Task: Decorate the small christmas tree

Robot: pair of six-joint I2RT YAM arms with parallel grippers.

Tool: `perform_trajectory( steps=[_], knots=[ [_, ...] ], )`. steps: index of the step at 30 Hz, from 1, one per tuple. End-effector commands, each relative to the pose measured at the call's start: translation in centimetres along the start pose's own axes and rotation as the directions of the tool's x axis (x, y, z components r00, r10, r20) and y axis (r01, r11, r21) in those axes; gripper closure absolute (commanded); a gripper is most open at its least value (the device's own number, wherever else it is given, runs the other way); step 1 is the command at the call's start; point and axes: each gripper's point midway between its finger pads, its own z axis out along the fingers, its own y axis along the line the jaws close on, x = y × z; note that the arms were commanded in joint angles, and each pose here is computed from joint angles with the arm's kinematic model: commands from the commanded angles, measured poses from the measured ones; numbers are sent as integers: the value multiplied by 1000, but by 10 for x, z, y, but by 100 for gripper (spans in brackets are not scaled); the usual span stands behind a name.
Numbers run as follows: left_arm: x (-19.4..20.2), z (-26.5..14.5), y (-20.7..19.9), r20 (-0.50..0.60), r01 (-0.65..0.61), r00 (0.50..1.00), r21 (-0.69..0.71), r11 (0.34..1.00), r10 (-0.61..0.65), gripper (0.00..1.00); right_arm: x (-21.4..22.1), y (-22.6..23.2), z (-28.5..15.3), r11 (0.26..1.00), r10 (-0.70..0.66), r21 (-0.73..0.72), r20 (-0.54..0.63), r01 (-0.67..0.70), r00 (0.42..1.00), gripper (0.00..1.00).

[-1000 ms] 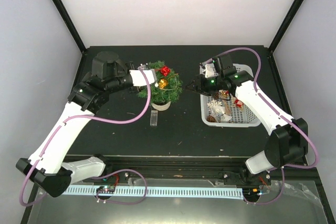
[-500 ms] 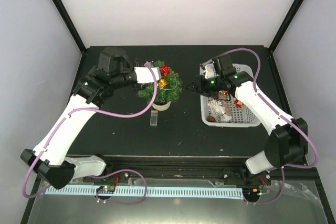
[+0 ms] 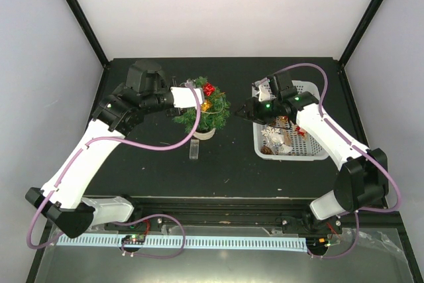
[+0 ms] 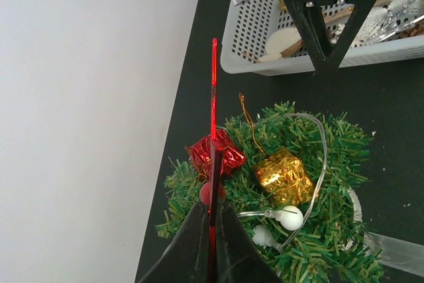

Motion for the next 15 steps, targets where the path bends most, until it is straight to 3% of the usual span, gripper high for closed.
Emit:
perform_trajectory(
  steps=[1, 15],
  knots=[
    [-2, -3, 4, -16, -23, 1000, -20, 1000, 22, 99, -1, 6, -3, 1000, -11, -23, 15, 12, 1000, 53],
    [-1, 2, 1, -23, -15, 1000, -7, 1000, 15, 98, -2, 5, -1, 1000, -11, -20, 11, 11, 1000, 53]
  ],
)
